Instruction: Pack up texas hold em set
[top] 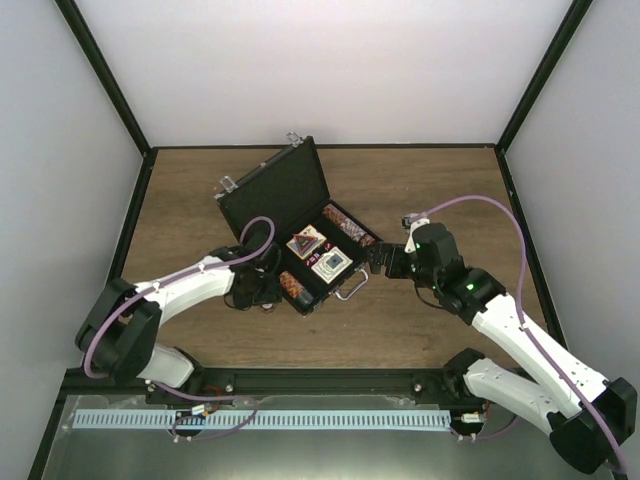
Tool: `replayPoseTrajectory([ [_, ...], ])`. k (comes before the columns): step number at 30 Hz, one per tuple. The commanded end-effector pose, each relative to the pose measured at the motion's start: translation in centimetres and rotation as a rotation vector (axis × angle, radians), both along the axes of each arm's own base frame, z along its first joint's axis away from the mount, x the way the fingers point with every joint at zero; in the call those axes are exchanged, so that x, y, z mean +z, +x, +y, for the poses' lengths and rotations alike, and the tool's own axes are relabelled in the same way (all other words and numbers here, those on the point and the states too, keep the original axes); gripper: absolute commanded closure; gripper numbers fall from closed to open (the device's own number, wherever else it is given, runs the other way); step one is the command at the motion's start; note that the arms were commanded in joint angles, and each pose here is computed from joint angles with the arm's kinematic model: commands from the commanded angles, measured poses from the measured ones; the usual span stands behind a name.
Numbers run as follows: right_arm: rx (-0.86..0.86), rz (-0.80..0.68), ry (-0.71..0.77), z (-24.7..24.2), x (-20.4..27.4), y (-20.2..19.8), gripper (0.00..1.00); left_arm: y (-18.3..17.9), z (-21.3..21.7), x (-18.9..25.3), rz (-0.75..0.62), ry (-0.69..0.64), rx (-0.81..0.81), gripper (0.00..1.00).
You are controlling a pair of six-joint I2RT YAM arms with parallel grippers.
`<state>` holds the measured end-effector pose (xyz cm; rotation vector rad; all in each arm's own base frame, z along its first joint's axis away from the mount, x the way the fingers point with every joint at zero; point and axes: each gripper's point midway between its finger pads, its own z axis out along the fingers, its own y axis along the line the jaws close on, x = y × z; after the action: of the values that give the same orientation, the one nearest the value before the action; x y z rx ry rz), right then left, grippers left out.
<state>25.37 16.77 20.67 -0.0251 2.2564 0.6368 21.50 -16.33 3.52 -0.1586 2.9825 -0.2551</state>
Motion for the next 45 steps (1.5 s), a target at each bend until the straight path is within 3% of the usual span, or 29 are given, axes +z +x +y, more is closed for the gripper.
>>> replayPoseTrajectory([
  [1,-0.002,-0.010,0.008,-0.1,0.2,0.0,0.00,0.4,-0.4,0.0,-0.010,0.001,-0.007,0.31],
  [18,0.006,0.003,0.024,0.3,-0.1,0.1,0.00,-1.1,0.6,-1.7,0.029,0.038,-0.049,0.50],
  [29,0.009,0.006,0.037,0.6,0.2,0.3,0.00,-2.0,1.3,-2.6,0.061,0.076,-0.058,0.45],
  [36,-0.003,0.010,0.035,0.4,0.3,0.3,0.00,-2.1,1.7,-2.2,0.033,0.083,-0.060,0.50],
  [45,0.008,-0.018,0.058,0.5,1.8,0.0,0.00,-0.4,-0.1,0.3,-0.084,-0.021,-0.076,0.56],
])
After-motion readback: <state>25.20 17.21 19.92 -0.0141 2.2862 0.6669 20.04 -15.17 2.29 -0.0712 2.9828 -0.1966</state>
